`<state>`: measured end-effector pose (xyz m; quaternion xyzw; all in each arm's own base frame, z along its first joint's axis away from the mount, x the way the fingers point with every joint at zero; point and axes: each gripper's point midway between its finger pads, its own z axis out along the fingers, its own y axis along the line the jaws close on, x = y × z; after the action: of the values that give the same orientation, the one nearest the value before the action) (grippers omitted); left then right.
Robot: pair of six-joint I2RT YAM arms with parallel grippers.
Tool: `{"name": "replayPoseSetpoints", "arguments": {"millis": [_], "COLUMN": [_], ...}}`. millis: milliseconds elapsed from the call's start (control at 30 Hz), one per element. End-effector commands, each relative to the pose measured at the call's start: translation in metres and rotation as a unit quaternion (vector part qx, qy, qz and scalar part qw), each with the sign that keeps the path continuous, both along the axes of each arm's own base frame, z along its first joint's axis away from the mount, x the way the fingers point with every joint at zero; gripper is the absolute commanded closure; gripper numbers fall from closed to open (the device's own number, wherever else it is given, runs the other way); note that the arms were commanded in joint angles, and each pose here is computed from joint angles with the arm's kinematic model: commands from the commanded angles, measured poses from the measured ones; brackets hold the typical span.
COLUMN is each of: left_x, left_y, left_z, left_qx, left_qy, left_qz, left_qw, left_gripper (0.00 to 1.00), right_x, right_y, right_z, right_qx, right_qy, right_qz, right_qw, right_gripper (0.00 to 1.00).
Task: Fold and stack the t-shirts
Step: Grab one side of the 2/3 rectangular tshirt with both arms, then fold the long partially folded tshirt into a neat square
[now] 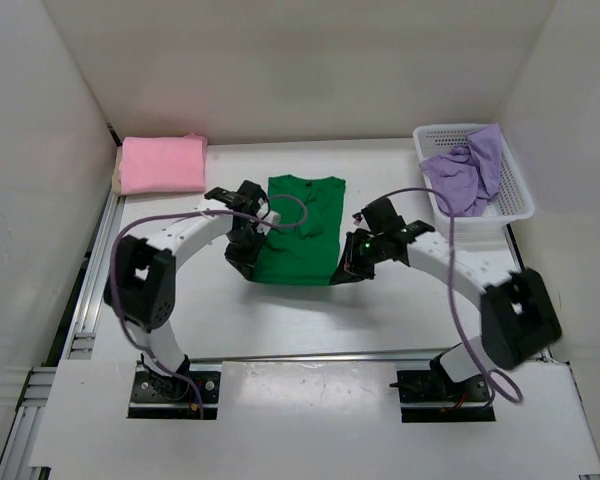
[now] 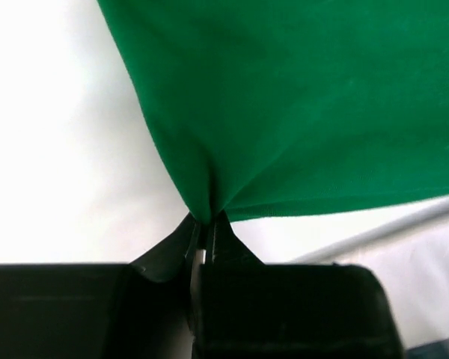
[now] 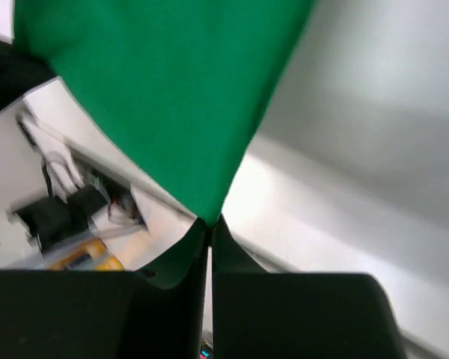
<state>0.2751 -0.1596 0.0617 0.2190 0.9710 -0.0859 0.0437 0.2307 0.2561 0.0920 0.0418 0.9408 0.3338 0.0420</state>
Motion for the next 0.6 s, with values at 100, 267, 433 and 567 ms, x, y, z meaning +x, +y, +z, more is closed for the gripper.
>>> {"name": "replayPoseSetpoints", "arguments": {"millis": [100, 267, 433, 567], "left_x": [-0.102, -0.101, -0.089, -0.064], "left_y": [0.067, 0.053, 0.025, 0.008], "left_z": [0.063, 0.106, 0.125, 0.129], "left_qx": [0.158, 0.14, 0.086, 0.055], "left_qy": [0.005, -0.093, -0.103, -0.09], "left_qz": [-0.077, -0.116, -0.117, -0.09], "left_qw": [0.984, 0.979, 0.984, 0.99], "left_gripper": [0.9, 0.9, 0.9, 0.9], "right_x": [-0.105, -0.136, -0.125, -0.098], "right_y": [-0.03, -0.034, -0.04, -0.046], "right_z": [0.031, 0.053, 0.066, 0.056], "right_qx": [-0.029, -0.009, -0.012, -0.047], "right_qy": [-0.005, -0.023, -0.051, -0.049], "right_qz": [0.033, 0.012, -0.03, -0.053], "right_qw": [0.999, 1.0, 0.998, 0.996], "right_gripper": [1.0, 1.0, 1.0, 1.0]}}
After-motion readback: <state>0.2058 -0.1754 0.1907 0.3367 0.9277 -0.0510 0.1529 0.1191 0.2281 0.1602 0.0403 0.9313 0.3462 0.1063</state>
